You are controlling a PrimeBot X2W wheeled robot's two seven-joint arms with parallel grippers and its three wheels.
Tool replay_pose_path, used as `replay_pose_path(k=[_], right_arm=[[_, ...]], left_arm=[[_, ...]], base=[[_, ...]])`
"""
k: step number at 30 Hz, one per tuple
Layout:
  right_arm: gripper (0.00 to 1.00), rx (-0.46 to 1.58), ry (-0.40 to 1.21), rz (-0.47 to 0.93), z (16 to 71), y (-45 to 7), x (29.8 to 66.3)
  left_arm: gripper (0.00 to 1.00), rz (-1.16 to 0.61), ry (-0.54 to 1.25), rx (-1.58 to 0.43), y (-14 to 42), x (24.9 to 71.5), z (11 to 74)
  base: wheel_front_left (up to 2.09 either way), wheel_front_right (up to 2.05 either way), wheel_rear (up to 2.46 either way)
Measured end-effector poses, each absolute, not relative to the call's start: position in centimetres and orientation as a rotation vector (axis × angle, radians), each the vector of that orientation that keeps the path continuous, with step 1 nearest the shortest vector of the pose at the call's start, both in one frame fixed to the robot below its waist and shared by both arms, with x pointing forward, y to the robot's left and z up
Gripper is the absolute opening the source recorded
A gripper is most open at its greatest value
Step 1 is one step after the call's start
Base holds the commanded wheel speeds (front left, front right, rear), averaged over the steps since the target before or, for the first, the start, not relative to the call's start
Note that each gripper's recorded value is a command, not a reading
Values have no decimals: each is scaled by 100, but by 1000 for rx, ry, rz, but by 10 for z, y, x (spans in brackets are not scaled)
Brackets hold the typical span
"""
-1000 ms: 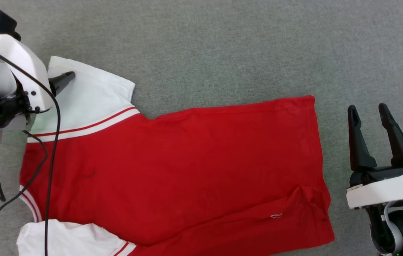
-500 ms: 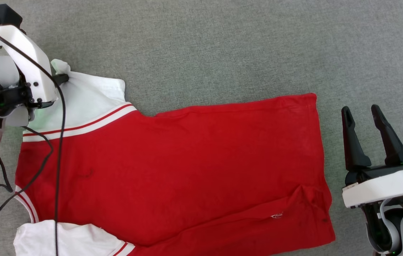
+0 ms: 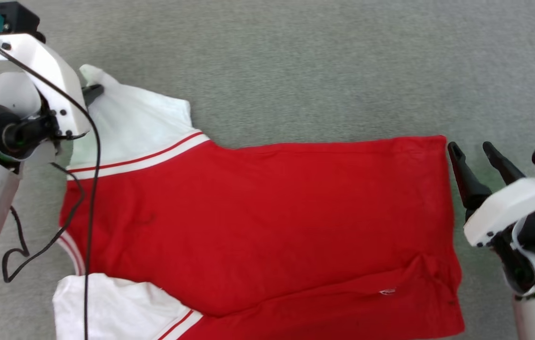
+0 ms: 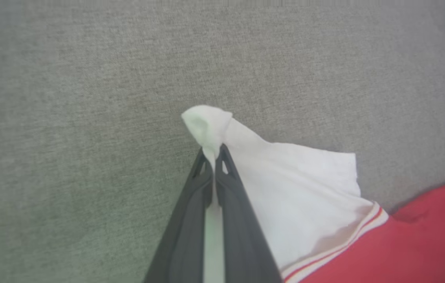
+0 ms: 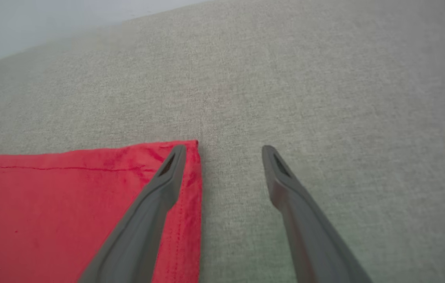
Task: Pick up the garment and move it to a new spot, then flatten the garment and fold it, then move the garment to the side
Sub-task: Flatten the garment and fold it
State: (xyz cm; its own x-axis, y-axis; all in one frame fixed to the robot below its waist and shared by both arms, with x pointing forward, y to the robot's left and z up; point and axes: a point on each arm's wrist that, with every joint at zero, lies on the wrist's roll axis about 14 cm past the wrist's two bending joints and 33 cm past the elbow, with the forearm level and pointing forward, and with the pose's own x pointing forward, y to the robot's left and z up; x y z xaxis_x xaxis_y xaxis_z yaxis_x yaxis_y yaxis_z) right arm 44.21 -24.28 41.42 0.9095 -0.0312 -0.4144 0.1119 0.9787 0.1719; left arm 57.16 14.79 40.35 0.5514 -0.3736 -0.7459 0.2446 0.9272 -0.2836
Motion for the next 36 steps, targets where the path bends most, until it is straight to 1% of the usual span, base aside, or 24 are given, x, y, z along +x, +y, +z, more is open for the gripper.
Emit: replay_pose_path(k=[7,10,15,16,17,18,21,24,27,31,36], right_arm=[[100,122,690,72,391,-221,465],[100,81,815,130,379,-209,466],[100,22,1007,187,362,-202,459],[82,16,1029,190,360,-202,458],[25,12,1050,193,358,-201,457],[0,13,1066,196,357,-201,456],[0,20,1080,207,358,-197,455],[0,31,1058,211,366,-195,456],[0,36,988,212,383,-194,463],[0,45,853,200,414,-196,475],[0,64,778,195,431,-194,460]], left_arm=[[0,-385,818,-138,154,565,432],[0,-393,795,-129,156,560,438],[0,-401,787,-137,157,552,435],[0,-399,784,-139,157,552,434],[0,-398,786,-140,158,550,433],[0,-399,784,-141,159,549,433],[0,-399,770,-145,159,547,435],[0,-403,757,-168,159,543,441],[0,-400,722,-180,161,540,451],[0,-389,664,-196,166,533,469],[0,-394,606,-310,167,507,484]], base=[[0,0,0],[0,0,0],[0,0,0],[0,0,0],[0,0,0],[0,0,0],[0,0,0],[0,0,0],[0,0,0],[0,0,0],[0,0,0]])
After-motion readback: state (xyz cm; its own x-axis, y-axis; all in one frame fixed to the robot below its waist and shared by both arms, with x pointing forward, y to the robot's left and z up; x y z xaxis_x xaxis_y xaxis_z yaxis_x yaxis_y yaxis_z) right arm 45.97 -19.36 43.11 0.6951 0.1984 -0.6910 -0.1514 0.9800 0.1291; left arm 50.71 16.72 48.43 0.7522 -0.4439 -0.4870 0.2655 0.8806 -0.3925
